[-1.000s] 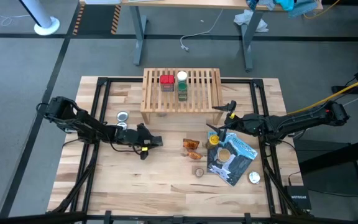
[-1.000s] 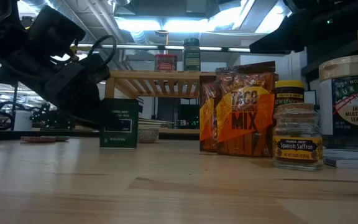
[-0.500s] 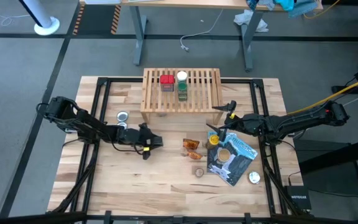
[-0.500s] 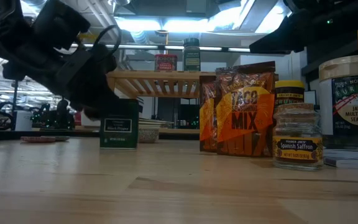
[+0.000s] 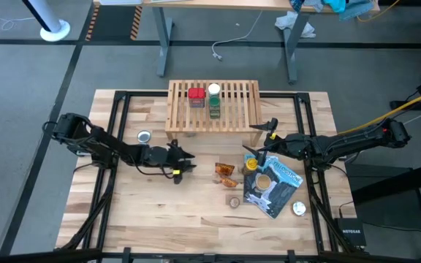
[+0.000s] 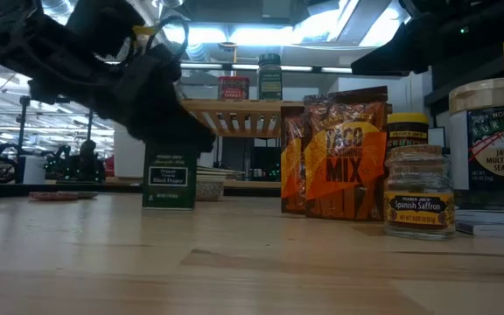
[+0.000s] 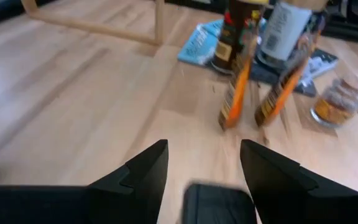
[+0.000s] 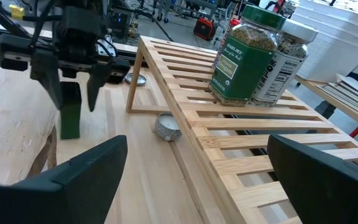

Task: Shelf spices
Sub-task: Remove the black seasoning can from the shelf, then remove the red seasoning can from the shelf

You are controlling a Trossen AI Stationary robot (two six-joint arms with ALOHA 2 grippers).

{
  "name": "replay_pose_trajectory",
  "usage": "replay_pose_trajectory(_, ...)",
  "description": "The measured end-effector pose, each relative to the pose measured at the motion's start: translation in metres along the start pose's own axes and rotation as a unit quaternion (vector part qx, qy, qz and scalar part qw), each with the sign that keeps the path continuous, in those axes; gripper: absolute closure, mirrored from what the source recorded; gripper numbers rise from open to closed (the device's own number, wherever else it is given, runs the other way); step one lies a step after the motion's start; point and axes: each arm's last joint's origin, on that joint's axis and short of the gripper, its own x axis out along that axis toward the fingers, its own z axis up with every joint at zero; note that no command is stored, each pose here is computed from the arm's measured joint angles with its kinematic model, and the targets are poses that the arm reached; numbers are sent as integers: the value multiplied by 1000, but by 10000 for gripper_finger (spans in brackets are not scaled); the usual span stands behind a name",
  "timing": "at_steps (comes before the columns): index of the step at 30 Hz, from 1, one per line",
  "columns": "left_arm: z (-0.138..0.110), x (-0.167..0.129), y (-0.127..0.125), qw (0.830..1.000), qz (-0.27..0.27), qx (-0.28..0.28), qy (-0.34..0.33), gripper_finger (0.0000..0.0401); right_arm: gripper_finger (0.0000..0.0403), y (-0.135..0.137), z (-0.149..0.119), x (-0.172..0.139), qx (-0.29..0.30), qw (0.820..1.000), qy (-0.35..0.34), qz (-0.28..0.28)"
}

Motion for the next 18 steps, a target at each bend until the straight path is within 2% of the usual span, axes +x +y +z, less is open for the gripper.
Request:
replay_pose_trajectory(8,37,14,4,998,16,3,-55,207,10,0,0,0,0,1000,0,0)
replay_pose_trajectory(14,73,22,-5,991,15,73,-108,207,10,0,0,0,0,1000,0,0)
replay_pose_trajectory(18,95,20,-9,987,12,78,-139,207,10,0,0,0,0,1000,1,0)
